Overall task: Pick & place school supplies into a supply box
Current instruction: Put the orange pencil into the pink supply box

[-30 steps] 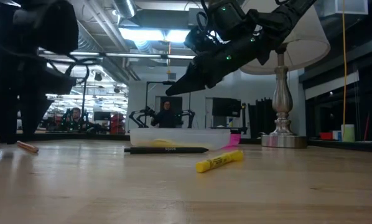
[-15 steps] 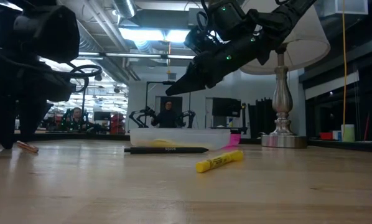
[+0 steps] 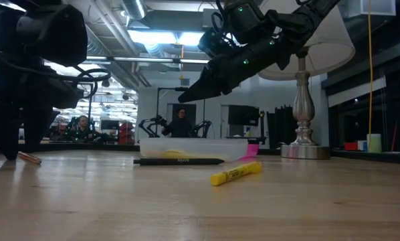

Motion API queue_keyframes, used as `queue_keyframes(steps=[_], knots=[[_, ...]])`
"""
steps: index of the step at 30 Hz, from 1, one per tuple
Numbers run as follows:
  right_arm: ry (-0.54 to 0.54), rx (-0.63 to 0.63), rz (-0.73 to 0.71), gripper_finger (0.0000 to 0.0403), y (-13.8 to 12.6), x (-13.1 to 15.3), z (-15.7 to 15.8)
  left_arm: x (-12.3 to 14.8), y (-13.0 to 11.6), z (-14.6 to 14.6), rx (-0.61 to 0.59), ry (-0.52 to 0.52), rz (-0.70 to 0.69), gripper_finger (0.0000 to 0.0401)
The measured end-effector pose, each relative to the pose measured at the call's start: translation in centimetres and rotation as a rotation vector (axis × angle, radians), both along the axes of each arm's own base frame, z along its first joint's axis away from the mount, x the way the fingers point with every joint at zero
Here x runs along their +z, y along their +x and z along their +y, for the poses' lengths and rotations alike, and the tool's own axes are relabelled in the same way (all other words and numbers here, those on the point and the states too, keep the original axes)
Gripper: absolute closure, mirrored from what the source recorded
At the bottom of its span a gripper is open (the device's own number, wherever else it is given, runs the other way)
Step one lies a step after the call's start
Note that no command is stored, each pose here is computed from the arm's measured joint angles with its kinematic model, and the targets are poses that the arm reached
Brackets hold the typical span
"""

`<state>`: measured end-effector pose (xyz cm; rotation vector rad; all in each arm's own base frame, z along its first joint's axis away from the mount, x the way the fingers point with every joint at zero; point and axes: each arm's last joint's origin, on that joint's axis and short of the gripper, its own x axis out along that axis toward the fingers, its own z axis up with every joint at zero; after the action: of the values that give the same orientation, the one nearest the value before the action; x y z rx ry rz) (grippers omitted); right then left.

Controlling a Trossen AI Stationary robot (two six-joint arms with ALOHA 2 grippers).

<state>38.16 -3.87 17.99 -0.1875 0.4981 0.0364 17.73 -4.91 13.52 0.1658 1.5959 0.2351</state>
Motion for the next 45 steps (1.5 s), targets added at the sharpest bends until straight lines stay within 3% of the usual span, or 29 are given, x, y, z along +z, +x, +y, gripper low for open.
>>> queue_keyframes(steps=[12,19,38,45], knots=[[0.012,0.024,-0.006,0.0394,0.0,0.0,0.1,0.0,0.4,-0.1,-0.033,-0.021,-0.034,0.0240],[0.012,0.028,-0.011,0.0383,0.1,0.1,0.2,-0.1,0.8,-0.3,-0.048,-0.045,-0.054,0.0244],[0.035,0.106,-0.051,0.0377,0.3,0.4,1.0,-0.7,1.8,-0.7,-0.093,-0.086,-0.060,0.0322],[0.035,0.106,-0.055,0.0377,0.3,0.5,1.0,0.0,3.9,-1.0,-0.130,-0.115,-0.207,0.0371]])
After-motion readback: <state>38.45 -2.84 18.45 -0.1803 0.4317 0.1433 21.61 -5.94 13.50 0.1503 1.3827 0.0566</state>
